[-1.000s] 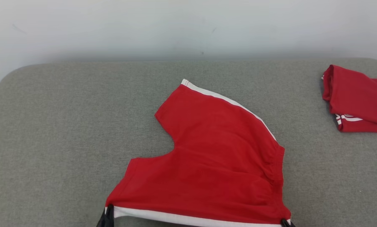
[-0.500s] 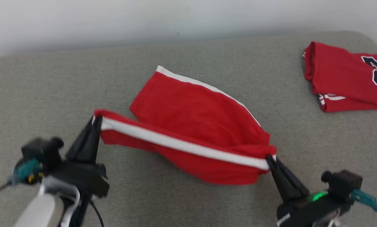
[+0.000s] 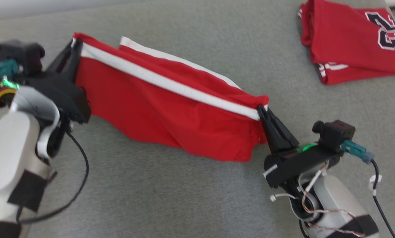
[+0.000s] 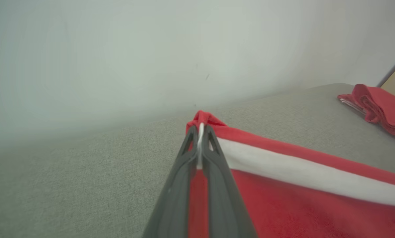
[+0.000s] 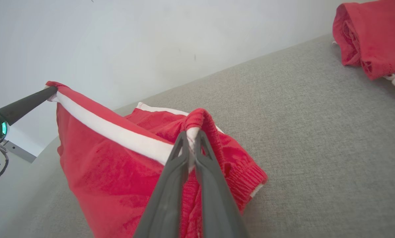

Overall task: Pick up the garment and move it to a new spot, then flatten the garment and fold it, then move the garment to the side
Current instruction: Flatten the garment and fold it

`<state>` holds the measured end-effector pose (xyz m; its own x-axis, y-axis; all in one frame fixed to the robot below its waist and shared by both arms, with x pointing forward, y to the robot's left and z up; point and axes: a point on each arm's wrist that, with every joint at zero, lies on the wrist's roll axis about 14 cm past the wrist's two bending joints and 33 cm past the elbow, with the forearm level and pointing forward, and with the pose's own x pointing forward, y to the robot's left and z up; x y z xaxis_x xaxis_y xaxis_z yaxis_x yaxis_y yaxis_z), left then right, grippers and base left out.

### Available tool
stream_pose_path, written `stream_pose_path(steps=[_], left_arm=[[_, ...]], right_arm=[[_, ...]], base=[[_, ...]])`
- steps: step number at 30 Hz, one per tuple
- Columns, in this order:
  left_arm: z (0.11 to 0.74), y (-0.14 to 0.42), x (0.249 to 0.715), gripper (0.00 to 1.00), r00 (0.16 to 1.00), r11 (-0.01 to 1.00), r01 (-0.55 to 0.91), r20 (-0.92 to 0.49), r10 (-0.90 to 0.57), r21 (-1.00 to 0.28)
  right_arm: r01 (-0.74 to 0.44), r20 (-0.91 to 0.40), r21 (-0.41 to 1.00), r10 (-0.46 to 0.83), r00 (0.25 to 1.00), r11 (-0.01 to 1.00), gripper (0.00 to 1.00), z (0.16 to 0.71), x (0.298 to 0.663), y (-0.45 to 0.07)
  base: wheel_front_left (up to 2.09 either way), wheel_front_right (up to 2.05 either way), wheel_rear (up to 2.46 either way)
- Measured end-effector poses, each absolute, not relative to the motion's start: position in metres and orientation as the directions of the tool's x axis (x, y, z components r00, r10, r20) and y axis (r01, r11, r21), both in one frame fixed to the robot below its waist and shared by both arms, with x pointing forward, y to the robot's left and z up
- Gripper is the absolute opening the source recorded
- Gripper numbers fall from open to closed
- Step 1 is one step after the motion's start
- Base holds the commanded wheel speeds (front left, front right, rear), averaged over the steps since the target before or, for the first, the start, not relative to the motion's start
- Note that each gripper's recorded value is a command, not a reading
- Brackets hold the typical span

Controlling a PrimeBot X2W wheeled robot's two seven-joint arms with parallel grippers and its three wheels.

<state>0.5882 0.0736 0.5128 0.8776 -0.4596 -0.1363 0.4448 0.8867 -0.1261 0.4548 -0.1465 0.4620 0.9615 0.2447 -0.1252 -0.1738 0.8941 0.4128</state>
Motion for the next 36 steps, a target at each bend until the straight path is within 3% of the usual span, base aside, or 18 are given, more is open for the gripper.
stream_pose_path(steps=[14, 15, 16, 17, 18, 36], left_arm=[[0.448, 0.03, 0.637, 0.0, 0.823, 0.862, 0.496, -0.26, -0.505, -0.104], [0.449, 0.028, 0.638, 0.0, 0.825, 0.86, 0.498, -0.246, -0.509, -0.11], [0.448, 0.026, 0.64, 0.0, 0.825, 0.86, 0.497, -0.245, -0.51, -0.115], [0.447, 0.025, 0.64, 0.42, 0.824, 0.859, 0.499, -0.245, -0.51, -0.11], [0.447, 0.025, 0.64, 1.0, 0.827, 0.86, 0.499, -0.238, -0.51, -0.106], [0.507, 0.06, 0.602, 1.0, 0.887, 0.885, 0.45, -0.055, -0.459, -0.121]], right_arm=[[-0.058, -0.178, 0.392, 0.138, 0.974, 0.918, 0.0, 0.433, 0.48, -0.176], [-0.054, -0.183, 0.392, 0.135, 0.974, 0.918, 0.05, 0.431, 0.48, -0.177], [-0.052, -0.184, 0.391, 0.133, 0.974, 0.919, 0.65, 0.43, 0.48, -0.178], [-0.054, -0.179, 0.387, 0.133, 0.975, 0.92, 1.0, 0.43, 0.48, -0.178], [-0.057, -0.175, 0.384, 0.133, 0.976, 0.922, 1.0, 0.431, 0.481, -0.178], [-0.105, 0.068, 0.314, 0.087, 0.994, 0.944, 1.0, 0.505, 0.436, -0.197]], base=[[0.0, 0.0, 0.0], [0.0, 0.0, 0.0], [0.0, 0.0, 0.0], [0.0, 0.0, 0.0], [0.0, 0.0, 0.0], [0.0, 0.0, 0.0]])
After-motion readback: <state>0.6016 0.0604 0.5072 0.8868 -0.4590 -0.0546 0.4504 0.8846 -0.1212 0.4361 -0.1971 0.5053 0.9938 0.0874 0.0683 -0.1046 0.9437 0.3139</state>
